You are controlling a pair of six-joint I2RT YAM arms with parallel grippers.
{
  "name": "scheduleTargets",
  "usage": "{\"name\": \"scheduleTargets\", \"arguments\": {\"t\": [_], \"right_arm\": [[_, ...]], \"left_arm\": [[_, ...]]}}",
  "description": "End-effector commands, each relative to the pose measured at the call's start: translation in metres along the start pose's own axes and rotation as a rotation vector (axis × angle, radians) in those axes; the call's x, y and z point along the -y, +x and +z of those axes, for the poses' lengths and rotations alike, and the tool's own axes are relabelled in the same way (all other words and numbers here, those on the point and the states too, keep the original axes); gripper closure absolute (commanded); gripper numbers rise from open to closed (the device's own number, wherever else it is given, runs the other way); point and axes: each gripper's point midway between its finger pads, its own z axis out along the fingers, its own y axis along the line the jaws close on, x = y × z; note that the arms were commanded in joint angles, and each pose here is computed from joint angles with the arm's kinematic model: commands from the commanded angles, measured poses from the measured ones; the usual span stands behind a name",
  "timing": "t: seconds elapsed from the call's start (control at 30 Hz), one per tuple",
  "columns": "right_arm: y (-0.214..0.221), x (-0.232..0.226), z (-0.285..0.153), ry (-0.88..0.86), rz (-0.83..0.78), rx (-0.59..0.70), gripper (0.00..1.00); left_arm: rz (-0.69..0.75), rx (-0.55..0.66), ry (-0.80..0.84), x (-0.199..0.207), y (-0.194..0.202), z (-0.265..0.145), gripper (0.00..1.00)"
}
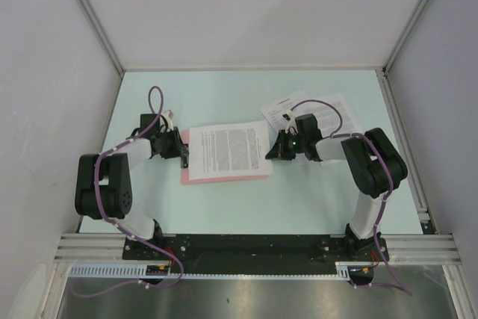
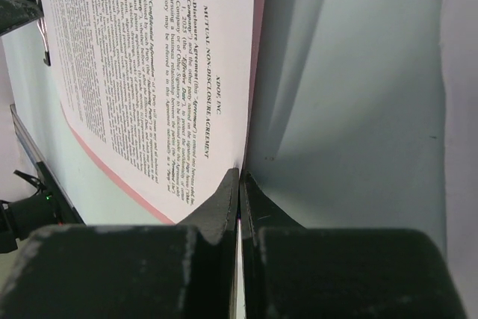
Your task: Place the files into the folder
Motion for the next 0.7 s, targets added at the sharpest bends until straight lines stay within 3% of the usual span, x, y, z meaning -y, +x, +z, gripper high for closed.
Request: {"name": "scheduleTargets", "arguments": {"t": [0.0, 0.5, 0.67], "right_arm": [[0.028, 0.051, 0.006, 0.203, 0.008, -0.066, 1.00], [0.033, 0.065, 0.010, 0.220, 0.028, -0.080, 1.00], [0.032, 0.063, 0.008, 0.221, 0.027, -0.080, 1.00]], "left_arm": [[-0.051, -0.181, 0.191, 0.037, 0.051, -0.008, 1.00], [-0.095, -0.179, 0.281, 0.048, 0.056, -0.011, 1.00], [-0.006, -0.196, 0.085, 0.022, 0.054, -0.014, 1.00]]}}
